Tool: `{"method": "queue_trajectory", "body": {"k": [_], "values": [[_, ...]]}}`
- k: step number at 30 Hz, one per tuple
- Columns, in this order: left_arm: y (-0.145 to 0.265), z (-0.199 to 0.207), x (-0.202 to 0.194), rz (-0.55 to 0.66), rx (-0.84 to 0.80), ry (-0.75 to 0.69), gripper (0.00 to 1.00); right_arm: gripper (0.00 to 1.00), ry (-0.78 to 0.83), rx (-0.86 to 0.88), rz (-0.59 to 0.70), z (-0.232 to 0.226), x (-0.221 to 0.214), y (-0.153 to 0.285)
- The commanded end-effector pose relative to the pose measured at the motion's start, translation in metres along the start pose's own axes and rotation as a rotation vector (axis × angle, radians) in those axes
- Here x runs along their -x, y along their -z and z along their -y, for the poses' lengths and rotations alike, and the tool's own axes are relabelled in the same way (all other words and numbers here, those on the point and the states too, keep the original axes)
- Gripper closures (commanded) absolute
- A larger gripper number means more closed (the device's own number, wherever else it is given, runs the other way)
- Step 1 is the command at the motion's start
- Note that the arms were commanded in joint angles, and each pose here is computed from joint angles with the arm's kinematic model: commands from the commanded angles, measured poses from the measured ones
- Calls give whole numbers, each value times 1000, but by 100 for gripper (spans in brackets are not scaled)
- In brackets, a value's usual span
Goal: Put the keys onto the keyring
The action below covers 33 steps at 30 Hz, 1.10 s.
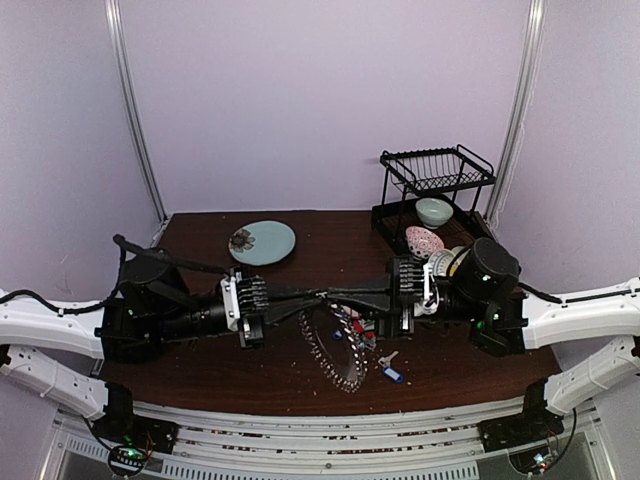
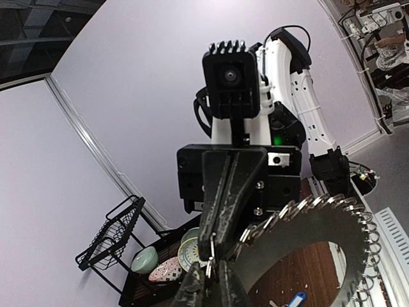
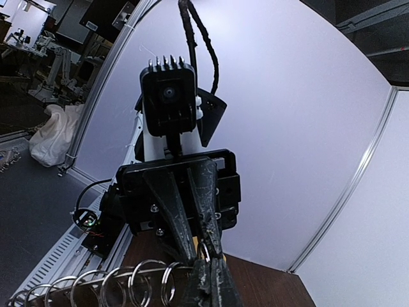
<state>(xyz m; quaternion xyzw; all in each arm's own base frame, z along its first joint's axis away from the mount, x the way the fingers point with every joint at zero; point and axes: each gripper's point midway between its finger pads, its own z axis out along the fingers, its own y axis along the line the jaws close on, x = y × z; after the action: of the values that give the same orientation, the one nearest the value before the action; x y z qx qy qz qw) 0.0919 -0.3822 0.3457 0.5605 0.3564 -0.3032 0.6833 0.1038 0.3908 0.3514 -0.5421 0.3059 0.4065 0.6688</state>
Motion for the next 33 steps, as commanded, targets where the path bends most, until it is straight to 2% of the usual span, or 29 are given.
{"method": "queue_trajectory", "body": {"k": [1,4,8,12,16,19,24,29,33], "values": [[-3,-6,10,29,13,15,92,100,17,-37,49,9,16,-2],[-3,-6,9,25,13,16,85,100,16,-47,49,10,16,0],[-3,-6,8,20,14,20,83,100,1,-42,43,10,15,-1],[0,-11,6,3,43,28,70,100,-77,-149,-24,33,8,-5],[14,-40,3,-36,206,61,64,100,-160,-275,-115,57,-8,-5],[29,-68,-2,-78,369,118,60,100,-301,-451,-199,88,-23,-2],[43,-86,-8,-118,484,180,61,100,-505,-722,-435,124,-70,6],[34,-89,-23,-193,504,269,72,100,-610,-852,-469,134,-82,17],[25,-80,-40,-235,486,323,72,100,-654,-830,-451,129,-84,13]]}}
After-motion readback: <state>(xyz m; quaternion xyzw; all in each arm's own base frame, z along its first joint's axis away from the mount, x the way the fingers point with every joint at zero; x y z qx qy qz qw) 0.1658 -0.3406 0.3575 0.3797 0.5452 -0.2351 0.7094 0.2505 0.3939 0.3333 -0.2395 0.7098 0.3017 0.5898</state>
